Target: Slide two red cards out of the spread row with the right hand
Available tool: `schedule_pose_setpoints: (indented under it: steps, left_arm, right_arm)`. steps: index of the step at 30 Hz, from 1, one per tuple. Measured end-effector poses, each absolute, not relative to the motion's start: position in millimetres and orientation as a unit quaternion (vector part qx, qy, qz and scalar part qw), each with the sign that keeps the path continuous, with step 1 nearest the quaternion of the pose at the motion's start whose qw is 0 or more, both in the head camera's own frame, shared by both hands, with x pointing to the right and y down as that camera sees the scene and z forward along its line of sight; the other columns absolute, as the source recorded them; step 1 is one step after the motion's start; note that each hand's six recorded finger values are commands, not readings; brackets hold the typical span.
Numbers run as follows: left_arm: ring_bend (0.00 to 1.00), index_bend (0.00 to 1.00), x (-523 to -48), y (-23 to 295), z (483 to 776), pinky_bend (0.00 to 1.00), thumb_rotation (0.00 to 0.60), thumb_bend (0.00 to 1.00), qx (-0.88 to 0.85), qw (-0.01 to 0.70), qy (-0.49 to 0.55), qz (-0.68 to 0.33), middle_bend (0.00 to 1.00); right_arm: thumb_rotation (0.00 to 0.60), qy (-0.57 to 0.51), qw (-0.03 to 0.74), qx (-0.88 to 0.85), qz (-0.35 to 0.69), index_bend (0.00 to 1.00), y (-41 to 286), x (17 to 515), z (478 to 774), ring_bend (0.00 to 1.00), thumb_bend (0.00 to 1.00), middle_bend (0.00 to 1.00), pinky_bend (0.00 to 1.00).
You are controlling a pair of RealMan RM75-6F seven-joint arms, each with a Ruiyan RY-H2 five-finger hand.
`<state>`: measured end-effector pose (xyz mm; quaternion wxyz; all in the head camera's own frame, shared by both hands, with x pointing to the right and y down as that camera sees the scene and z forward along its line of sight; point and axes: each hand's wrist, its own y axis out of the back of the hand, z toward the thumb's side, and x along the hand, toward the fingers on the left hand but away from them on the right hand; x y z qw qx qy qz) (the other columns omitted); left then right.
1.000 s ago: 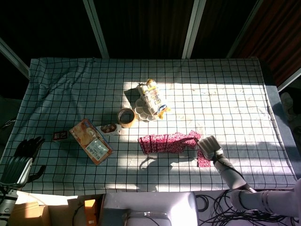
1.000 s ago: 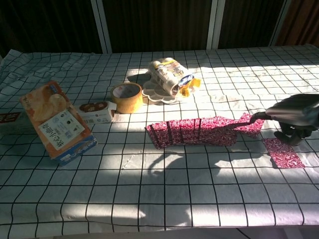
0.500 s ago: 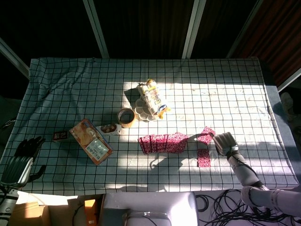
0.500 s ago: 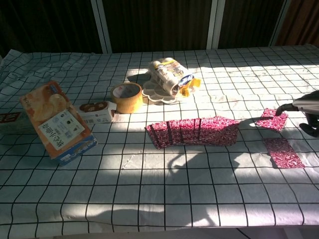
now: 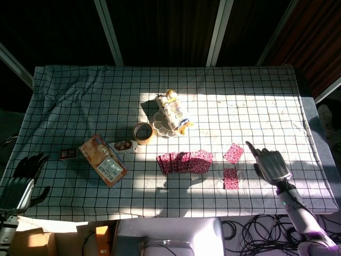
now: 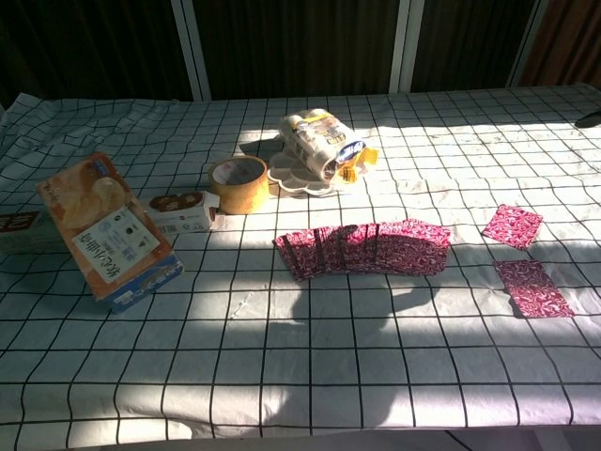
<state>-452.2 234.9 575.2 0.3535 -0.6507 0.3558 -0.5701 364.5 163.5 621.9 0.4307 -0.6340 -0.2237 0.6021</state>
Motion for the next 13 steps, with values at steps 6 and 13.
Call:
schedule_pose_setpoints:
  steps: [6, 13]
  left_arm:
    - [0.02, 0.00, -451, 237, 573, 0.01, 0.600, 0.36, -0.649, 0.360, 0.359, -0.566, 0.01]
    - [0.02, 0.00, -450, 239, 573, 0.01, 0.600, 0.36, -0.648, 0.362, 0.357, -0.567, 0.00]
  right_arm:
    - [0.600, -0.354, 0.434, -0.571, 0.601, 0.00, 206, 417, 563, 0.00, 0.39, 0.00, 0.14]
    - [0.600, -0.382, 0.427, -0.580, 0.579, 0.00, 233, 427, 549, 0.00, 0.39, 0.00, 0.12]
